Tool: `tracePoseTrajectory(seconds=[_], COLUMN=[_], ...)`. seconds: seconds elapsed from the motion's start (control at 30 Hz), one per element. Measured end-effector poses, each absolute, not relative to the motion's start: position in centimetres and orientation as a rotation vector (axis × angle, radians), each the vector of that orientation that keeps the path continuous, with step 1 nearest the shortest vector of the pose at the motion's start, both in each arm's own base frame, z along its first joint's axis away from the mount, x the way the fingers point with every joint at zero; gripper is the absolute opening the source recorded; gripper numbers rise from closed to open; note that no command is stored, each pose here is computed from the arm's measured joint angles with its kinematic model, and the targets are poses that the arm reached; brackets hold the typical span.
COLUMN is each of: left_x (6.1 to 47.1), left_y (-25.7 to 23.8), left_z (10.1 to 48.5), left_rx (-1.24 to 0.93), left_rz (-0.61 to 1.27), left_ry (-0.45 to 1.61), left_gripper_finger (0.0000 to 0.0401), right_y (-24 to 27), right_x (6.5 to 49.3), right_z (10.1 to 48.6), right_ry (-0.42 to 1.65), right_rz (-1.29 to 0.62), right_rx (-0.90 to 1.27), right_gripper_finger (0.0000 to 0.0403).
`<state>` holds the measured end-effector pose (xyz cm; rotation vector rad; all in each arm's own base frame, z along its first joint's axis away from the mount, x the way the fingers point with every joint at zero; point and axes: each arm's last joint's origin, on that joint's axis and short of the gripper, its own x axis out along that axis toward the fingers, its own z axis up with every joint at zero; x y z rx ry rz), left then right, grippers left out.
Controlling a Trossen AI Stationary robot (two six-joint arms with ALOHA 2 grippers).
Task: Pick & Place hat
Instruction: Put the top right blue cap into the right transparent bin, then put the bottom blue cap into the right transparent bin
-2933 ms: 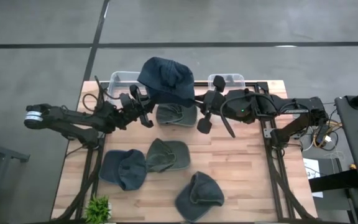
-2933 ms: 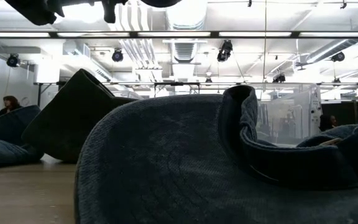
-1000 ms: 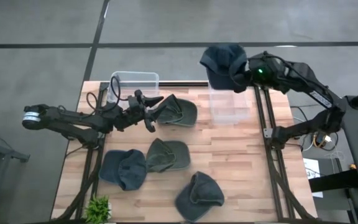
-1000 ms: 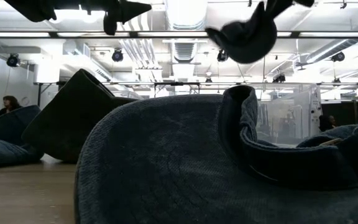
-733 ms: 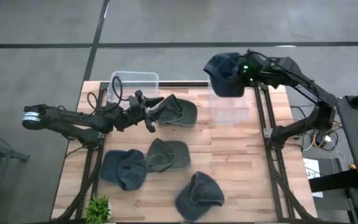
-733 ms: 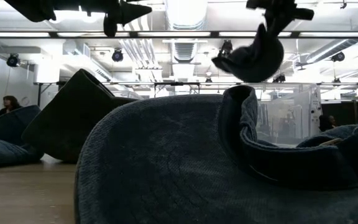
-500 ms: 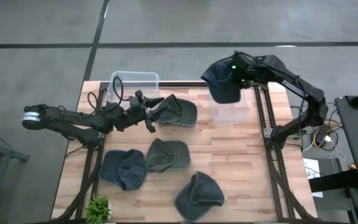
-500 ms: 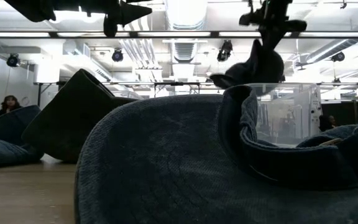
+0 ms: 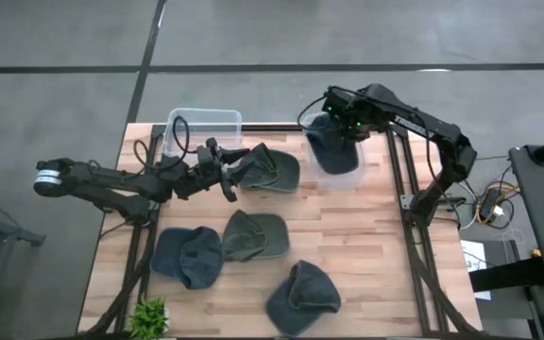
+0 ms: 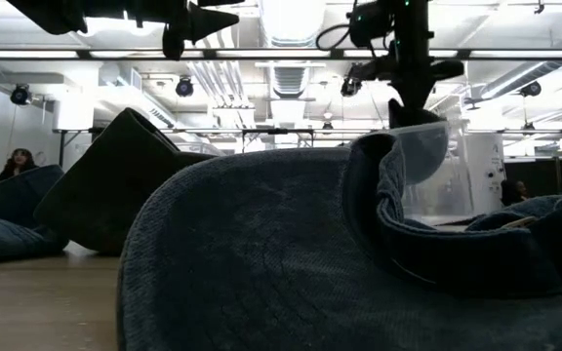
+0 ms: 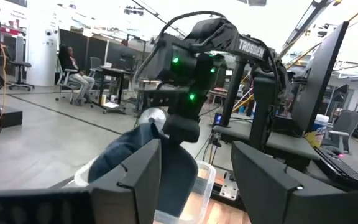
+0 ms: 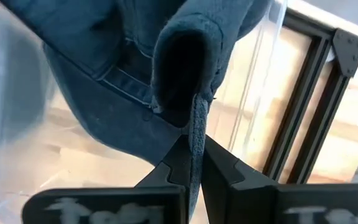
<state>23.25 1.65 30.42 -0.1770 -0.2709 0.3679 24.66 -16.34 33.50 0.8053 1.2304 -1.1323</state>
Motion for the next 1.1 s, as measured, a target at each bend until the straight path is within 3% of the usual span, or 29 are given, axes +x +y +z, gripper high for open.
tracePoseTrajectory(seconds=[0.3,0.63,0.83,1.1], left_x=[23.3,23.3,23.3,23.6], left_y=[1.6,1.6,1.6,1.1], left_z=[30.4,30.4,30.3,29.1], left_rx=[-0.197,-0.204,-0.202,-0.19], left_rz=[0.365,0.364,0.365,0.245], left_ry=[-0.275,-0.276,-0.264,-0.122], left_gripper_finger=[0.0188,0.0188,0.0188,0.0188], right_y=[-16.6,-16.4,-15.1,-11.4], right_x=[25.0,24.7,23.5,20.7], right_z=[32.8,32.9,35.6,39.6], right_ry=[1.303,1.319,1.25,1.12], right_rz=[-1.091,-1.048,-0.946,-0.82], right_rx=[0.775,0.759,0.733,0.614], right_gripper_finger=[0.002,0.013,0.0171,0.0173])
